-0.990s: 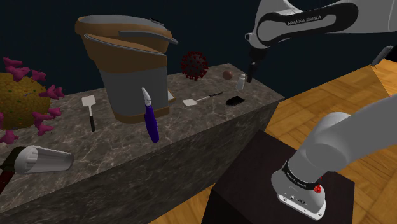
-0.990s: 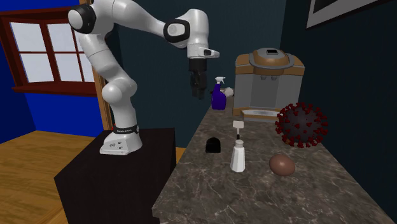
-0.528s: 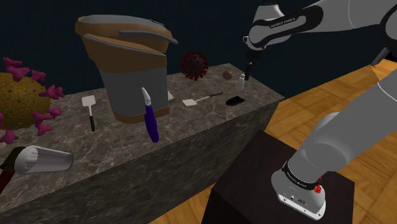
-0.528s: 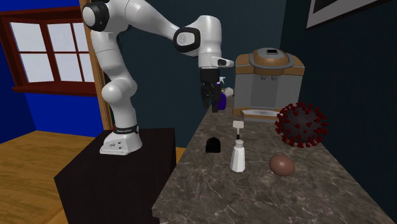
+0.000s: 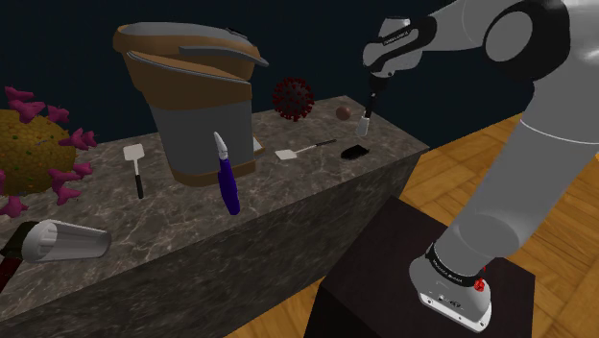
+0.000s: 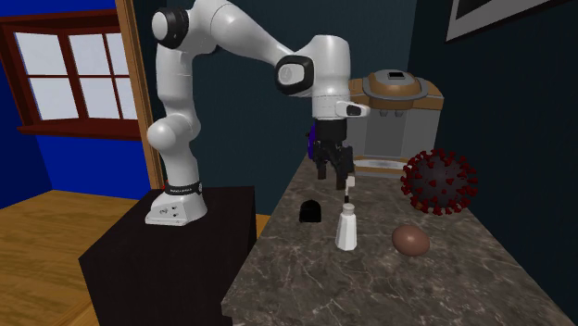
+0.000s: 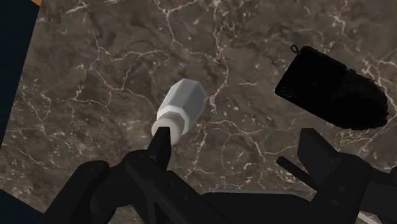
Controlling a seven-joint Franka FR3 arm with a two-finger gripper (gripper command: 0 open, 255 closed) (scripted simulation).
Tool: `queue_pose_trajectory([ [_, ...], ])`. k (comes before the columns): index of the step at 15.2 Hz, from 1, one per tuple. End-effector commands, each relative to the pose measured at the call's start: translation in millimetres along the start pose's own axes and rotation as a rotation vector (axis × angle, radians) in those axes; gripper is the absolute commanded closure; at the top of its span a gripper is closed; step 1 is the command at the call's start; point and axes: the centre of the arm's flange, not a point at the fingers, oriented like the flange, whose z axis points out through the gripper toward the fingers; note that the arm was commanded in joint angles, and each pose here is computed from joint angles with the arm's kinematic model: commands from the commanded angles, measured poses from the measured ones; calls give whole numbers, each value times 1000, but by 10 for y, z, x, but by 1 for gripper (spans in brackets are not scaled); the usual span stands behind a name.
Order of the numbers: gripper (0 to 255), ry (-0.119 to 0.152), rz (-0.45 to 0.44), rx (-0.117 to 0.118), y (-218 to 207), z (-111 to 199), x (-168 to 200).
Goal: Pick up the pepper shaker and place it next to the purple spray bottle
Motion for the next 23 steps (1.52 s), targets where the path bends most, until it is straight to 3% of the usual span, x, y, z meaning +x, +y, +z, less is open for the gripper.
queue_pose_trajectory([
  [1,0,7,-10,0,220,156,70],
  [4,0,15,-20,1,515,320,164],
  [11,0,15,-20,1,514,689,170],
  [19,0,15,-20,1,514,719,170],
  [20,255,15,-20,1,514,720,170],
  [23,255,15,-20,1,515,720,170],
])
